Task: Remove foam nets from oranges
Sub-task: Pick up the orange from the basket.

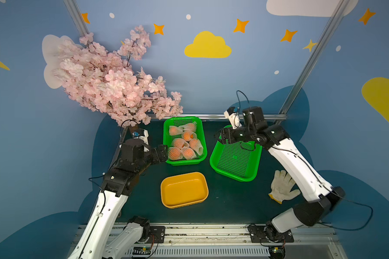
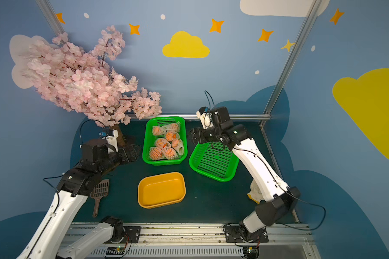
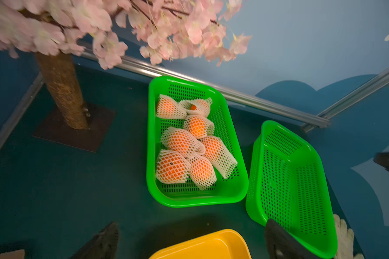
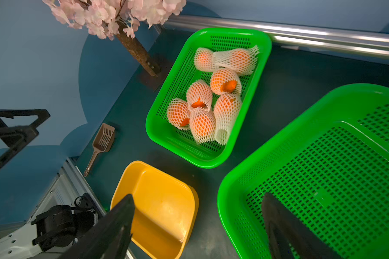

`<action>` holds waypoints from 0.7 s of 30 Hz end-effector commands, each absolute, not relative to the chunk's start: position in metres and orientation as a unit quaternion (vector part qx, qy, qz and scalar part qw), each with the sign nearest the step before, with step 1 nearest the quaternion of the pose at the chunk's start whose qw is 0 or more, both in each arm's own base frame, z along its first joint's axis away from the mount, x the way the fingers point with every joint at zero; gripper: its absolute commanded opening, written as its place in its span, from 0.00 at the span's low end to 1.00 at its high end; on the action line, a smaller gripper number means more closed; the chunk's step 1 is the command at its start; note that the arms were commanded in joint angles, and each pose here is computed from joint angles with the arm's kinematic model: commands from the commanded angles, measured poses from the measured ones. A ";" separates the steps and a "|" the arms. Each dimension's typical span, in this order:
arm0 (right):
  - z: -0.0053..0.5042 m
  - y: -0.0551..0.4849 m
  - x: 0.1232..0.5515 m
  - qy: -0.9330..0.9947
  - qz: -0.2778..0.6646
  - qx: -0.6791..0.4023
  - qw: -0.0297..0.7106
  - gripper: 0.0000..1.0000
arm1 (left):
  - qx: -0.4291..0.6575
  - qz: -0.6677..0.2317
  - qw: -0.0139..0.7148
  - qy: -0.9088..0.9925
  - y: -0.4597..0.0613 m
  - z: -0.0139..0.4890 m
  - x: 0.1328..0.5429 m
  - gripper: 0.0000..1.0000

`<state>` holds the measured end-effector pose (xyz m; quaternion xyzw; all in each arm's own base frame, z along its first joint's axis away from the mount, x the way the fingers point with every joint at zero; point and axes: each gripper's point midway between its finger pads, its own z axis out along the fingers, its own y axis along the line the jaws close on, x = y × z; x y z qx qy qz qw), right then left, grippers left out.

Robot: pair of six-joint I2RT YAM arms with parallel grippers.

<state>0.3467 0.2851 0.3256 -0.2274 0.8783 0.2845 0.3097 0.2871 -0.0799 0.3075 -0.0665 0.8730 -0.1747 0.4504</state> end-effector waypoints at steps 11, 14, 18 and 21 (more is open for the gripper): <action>0.219 0.363 0.385 0.921 0.217 -0.288 0.148 0.88 | 0.008 -0.287 0.354 0.890 -0.129 0.276 0.253 1.00; 0.220 0.389 0.382 0.903 0.245 -0.310 0.171 0.88 | -0.007 -0.292 0.343 0.893 -0.128 0.263 0.251 1.00; 0.216 0.422 0.368 0.883 0.279 -0.335 0.174 0.88 | -0.047 -0.292 0.316 0.901 -0.127 0.240 0.256 1.00; 0.195 0.435 0.359 0.884 0.282 -0.341 0.149 0.88 | -0.068 -0.301 0.312 0.898 -0.126 0.233 0.261 1.00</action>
